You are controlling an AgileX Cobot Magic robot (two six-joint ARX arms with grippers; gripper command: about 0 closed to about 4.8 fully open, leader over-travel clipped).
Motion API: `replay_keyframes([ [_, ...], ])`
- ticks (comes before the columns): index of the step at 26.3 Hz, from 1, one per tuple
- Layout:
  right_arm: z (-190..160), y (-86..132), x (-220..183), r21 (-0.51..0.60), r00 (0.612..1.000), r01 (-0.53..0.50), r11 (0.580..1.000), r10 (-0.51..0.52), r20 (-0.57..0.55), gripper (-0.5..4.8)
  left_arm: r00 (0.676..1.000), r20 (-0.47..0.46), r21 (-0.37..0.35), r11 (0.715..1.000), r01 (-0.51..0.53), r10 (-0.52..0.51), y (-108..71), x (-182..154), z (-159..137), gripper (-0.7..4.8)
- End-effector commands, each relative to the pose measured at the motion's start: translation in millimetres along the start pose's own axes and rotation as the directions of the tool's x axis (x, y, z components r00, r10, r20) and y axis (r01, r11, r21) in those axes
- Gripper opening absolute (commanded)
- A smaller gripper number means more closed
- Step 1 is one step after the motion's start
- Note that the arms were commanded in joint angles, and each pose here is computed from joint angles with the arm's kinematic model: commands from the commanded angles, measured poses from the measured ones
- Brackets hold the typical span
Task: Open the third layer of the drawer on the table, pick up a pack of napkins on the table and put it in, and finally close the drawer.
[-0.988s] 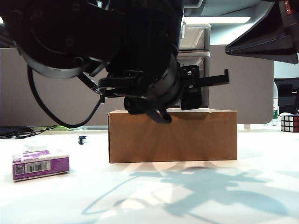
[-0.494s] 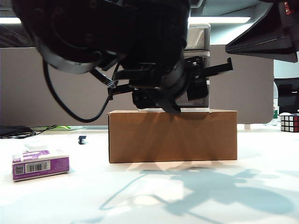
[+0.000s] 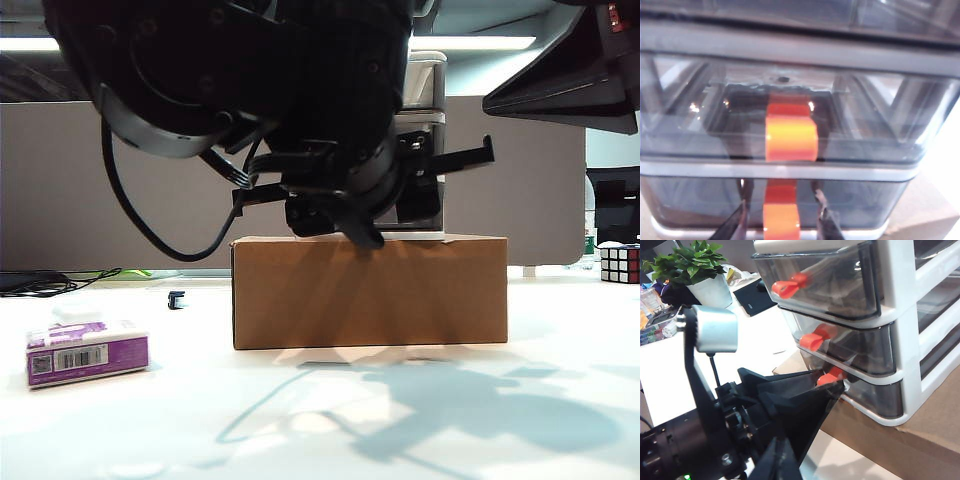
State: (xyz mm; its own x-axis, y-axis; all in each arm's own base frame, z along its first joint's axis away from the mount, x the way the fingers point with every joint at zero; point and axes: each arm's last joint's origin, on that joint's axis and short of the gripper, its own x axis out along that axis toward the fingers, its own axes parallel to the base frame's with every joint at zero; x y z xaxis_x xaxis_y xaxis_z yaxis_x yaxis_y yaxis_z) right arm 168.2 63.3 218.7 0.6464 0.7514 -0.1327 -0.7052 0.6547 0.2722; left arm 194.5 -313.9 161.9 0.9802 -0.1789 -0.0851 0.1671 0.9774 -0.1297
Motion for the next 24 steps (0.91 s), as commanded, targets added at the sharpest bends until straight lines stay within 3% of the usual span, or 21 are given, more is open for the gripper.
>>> replay_keyframes([
  [1, 4.0, 1.0, -0.1, -0.020, 1.000, -0.004, 1.000, 0.004, 0.022, -0.06, 1.000, -0.002, 0.005, 1.000, -0.015, 0.015, 1.7, 3.1, 0.9, 1.74],
  [9, 4.0, 1.0, -0.1, -0.022, 1.000, -0.004, 1.000, 0.004, 0.022, -0.06, 1.000, -0.001, 0.000, 1.000, -0.021, 0.021, 3.8, 5.5, 1.3, 1.71],
  [12, 4.0, 1.0, -0.1, -0.022, 1.000, -0.004, 1.000, 0.004, 0.022, -0.06, 1.000, -0.001, 0.000, 1.000, -0.021, 0.021, 4.0, 5.7, 1.4, 0.78],
  [18, 4.1, 1.0, -0.1, -0.022, 1.000, -0.003, 1.000, 0.003, 0.023, -0.06, 1.000, -0.002, 0.001, 1.000, -0.022, 0.022, 4.2, 5.9, 1.2, 0.37],
  [20, 4.1, 0.9, -0.1, -0.023, 1.000, -0.001, 1.000, 0.001, 0.023, -0.06, 1.000, -0.003, 0.002, 1.000, -0.023, 0.023, 4.3, 5.9, 1.0, -0.06],
  [24, 5.0, 0.9, -0.2, -0.028, 0.999, 0.006, 1.000, -0.005, 0.032, -0.06, 1.000, -0.011, 0.010, 1.000, -0.026, 0.026, 4.6, 5.9, -0.1, -0.06],
])
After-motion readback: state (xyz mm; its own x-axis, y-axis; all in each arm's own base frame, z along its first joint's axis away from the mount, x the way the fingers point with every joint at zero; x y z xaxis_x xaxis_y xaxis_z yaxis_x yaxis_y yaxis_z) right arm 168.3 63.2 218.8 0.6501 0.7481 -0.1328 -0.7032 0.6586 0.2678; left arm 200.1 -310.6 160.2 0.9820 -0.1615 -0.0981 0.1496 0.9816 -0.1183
